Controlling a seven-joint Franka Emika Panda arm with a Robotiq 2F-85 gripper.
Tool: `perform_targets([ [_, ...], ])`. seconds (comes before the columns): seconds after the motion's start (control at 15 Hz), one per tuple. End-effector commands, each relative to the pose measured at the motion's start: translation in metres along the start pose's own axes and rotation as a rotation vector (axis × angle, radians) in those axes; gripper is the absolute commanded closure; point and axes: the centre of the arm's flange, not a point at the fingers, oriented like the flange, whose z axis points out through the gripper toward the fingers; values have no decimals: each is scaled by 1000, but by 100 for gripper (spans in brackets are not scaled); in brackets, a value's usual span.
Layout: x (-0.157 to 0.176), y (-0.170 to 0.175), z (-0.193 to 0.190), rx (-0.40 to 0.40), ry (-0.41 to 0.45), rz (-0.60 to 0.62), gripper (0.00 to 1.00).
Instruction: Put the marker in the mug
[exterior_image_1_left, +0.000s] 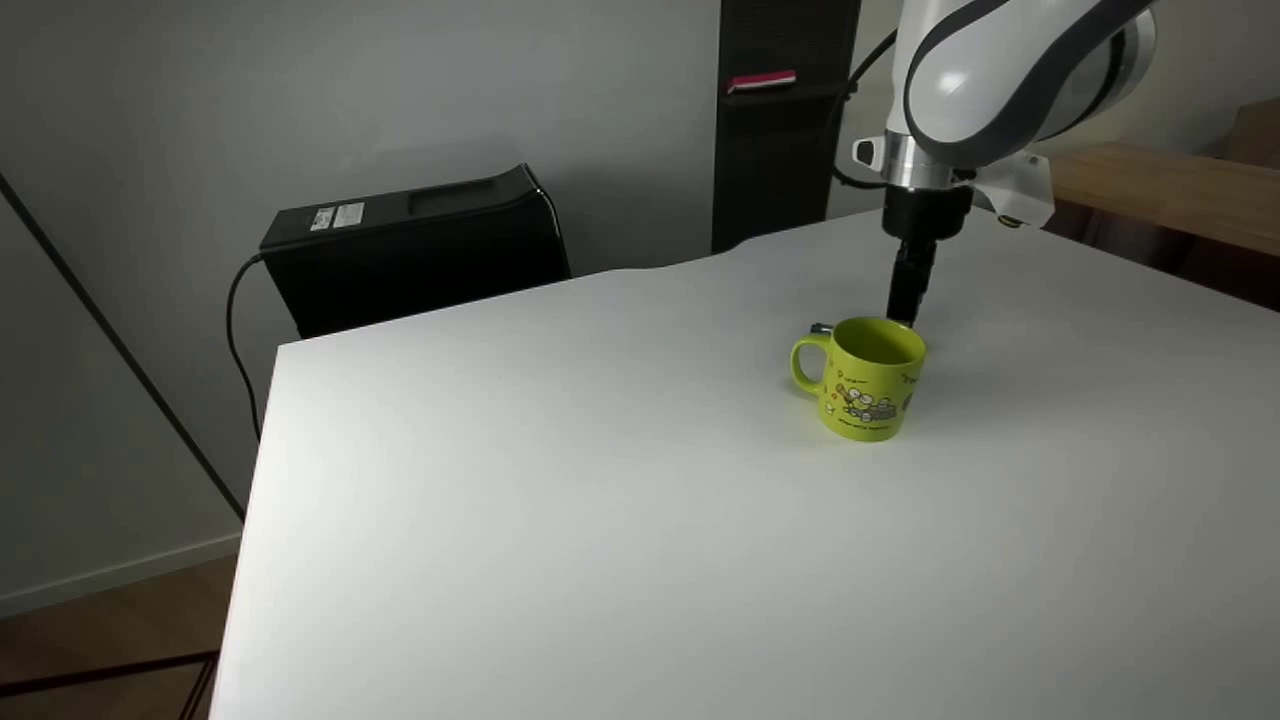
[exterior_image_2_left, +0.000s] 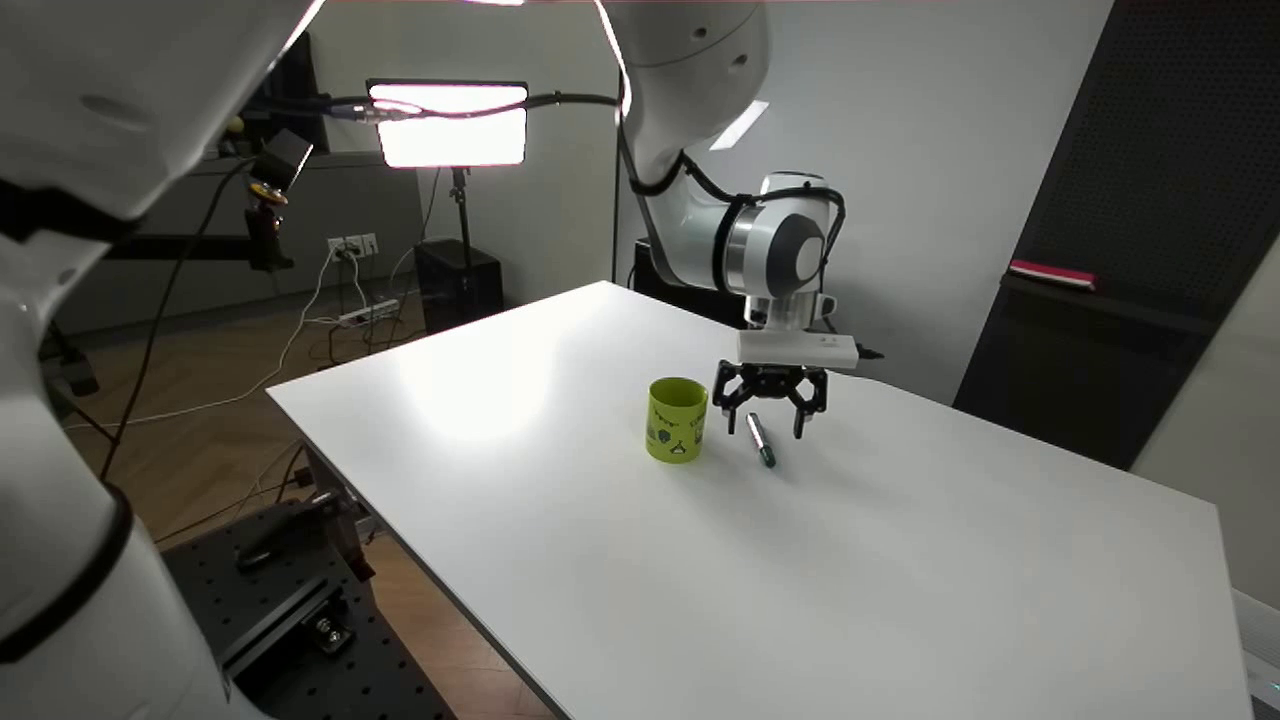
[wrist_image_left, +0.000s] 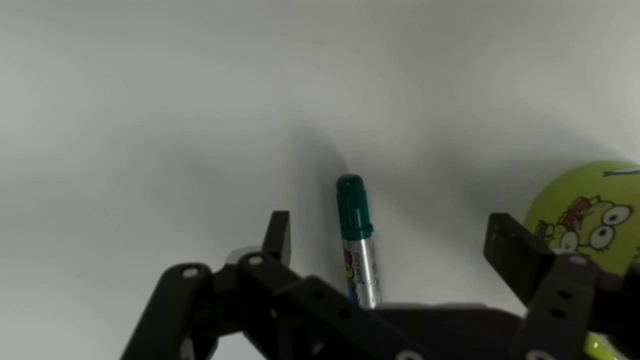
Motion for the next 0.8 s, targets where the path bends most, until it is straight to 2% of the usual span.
perform_targets([
  [0.0,9,5,5,-36,8,-4,0],
  [0.73,21,7,29,-54,27,-19,0],
])
